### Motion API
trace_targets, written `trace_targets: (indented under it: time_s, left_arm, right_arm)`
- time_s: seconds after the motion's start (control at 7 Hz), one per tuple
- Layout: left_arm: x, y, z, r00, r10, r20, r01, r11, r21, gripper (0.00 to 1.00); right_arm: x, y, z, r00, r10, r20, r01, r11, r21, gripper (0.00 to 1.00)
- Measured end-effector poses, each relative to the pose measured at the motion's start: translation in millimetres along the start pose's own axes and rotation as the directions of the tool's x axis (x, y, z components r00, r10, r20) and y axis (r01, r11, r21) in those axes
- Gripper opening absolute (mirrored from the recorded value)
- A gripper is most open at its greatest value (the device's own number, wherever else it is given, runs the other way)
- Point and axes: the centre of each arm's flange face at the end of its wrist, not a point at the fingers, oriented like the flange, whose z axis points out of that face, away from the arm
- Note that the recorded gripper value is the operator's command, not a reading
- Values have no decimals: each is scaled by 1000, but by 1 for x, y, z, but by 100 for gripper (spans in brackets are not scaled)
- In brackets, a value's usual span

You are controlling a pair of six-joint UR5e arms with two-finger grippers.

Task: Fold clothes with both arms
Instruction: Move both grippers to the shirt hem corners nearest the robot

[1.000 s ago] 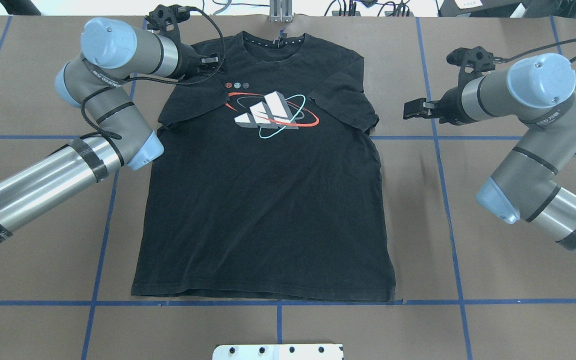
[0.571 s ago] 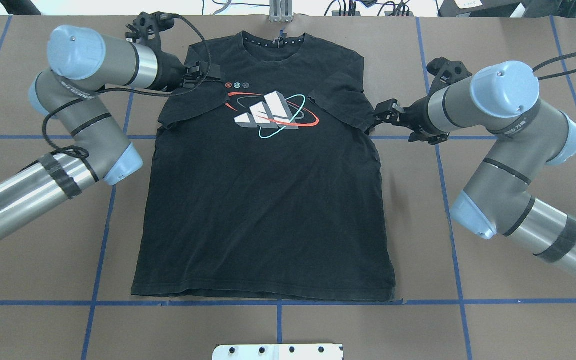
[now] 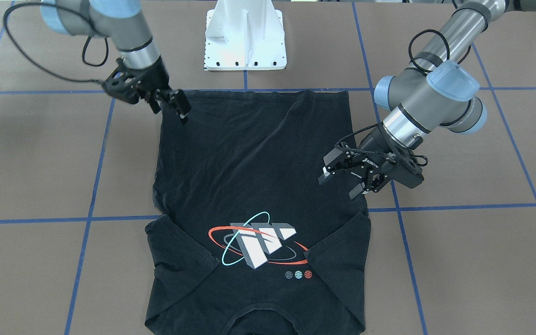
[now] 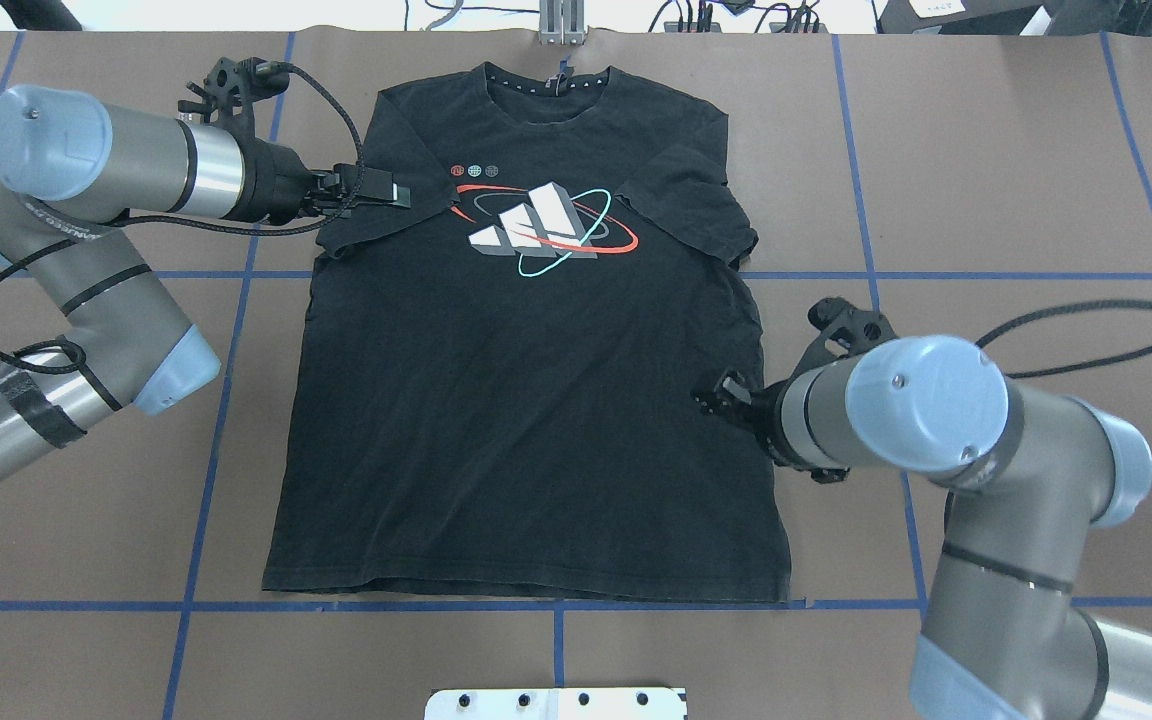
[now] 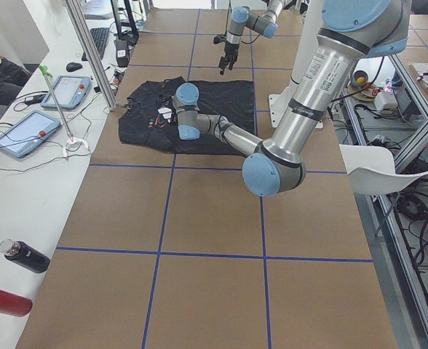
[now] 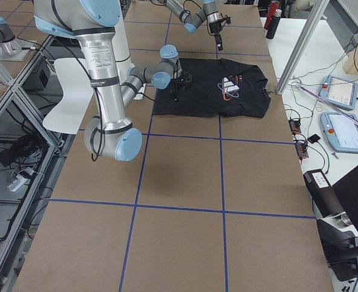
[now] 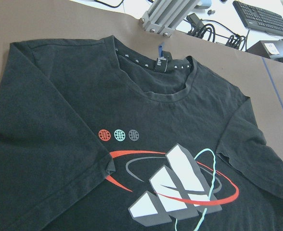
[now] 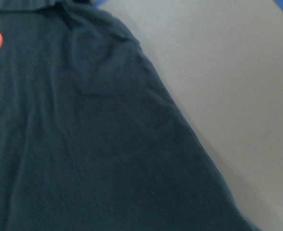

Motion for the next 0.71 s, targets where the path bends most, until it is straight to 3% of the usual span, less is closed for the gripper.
trace_targets:
  time_s: [0.29, 0.71]
  left_arm:
    - [-7, 5, -2, 1000, -4, 2, 4, 1000, -19, 99]
    - [-7, 6, -2, 1000, -8, 2, 8, 1000, -21, 99]
  right_arm:
    - [44, 88, 22, 993, -15, -115, 24, 997, 75, 86]
    - [82, 111, 47, 986, -10, -165, 36, 987, 157, 76]
